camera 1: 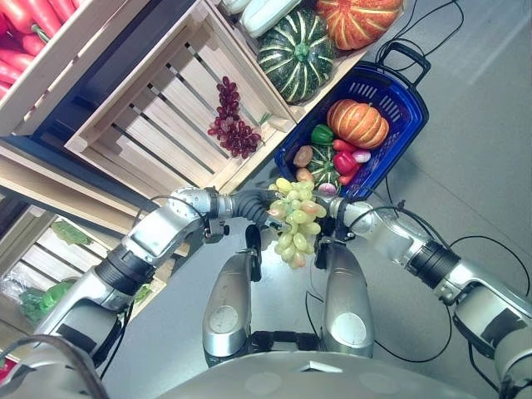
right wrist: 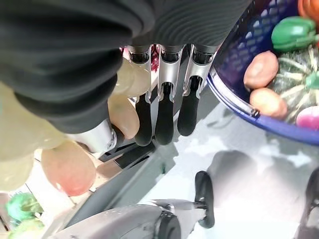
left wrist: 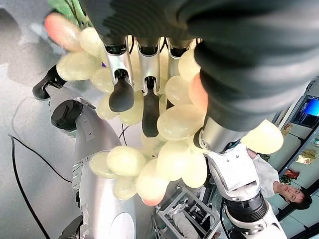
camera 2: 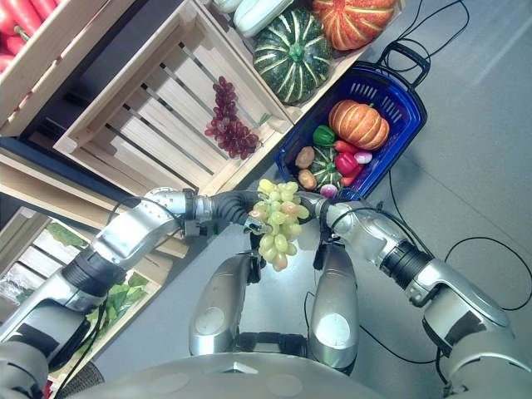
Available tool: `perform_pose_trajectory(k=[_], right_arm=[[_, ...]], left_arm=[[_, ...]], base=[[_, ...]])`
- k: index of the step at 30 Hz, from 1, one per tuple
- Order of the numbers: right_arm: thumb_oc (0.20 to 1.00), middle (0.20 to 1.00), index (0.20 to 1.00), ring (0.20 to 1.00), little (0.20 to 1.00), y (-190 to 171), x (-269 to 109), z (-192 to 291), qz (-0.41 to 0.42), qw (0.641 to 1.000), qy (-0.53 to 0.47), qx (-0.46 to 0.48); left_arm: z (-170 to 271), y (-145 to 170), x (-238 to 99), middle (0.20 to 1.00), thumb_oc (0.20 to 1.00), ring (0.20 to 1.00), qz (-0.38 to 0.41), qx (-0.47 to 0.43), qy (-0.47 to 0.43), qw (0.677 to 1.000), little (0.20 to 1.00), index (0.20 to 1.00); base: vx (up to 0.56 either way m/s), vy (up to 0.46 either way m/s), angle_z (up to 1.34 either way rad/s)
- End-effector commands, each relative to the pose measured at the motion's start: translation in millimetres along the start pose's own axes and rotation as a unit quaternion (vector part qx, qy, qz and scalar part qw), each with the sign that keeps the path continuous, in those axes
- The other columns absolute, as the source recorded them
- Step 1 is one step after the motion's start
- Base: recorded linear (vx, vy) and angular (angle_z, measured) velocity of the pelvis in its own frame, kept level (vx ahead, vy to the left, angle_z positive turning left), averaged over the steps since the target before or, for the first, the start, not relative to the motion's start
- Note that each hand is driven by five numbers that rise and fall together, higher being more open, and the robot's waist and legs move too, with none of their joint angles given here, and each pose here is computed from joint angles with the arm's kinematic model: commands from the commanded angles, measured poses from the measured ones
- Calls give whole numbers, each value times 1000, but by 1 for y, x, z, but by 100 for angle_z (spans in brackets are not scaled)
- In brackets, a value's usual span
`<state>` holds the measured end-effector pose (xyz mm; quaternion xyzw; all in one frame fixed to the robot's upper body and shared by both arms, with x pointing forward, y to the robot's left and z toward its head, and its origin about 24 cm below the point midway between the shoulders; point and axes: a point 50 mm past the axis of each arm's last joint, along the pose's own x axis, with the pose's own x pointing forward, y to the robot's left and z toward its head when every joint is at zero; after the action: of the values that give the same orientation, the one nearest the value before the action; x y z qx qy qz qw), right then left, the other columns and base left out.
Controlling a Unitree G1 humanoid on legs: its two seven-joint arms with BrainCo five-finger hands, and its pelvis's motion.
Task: Pick up fruits and vegetables into the basket
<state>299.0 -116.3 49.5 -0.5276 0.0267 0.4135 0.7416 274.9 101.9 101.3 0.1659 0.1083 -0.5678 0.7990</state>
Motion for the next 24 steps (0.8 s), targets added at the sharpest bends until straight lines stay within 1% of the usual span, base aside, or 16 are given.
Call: perform_pose_trajectory(k=[1, 17, 22, 24], right_arm=[[200, 200, 200, 200, 200, -4, 9, 57, -28, 988, -154, 8], [200, 200, 200, 200, 200, 1, 8, 36, -80, 989, -110, 66], [200, 200, 200, 200, 200, -5, -15, 33, -89, 985, -105, 108], [200, 200, 200, 200, 200, -3, -27, 34, -94, 982, -111, 122]], left_arm=[[29, -17, 7, 200, 200, 200, -23, 31, -100, 994, 200, 200], [20, -12, 5, 200, 200, 200, 18, -13, -121, 992, 200, 200], [16, -10, -6, 200, 200, 200, 65, -38, -126, 989, 200, 200], [11, -13, -12, 200, 200, 200, 96, -54, -125, 986, 200, 200]], base=[[0, 0, 0], [0, 0, 0], [0, 0, 0], [-18, 24, -6]])
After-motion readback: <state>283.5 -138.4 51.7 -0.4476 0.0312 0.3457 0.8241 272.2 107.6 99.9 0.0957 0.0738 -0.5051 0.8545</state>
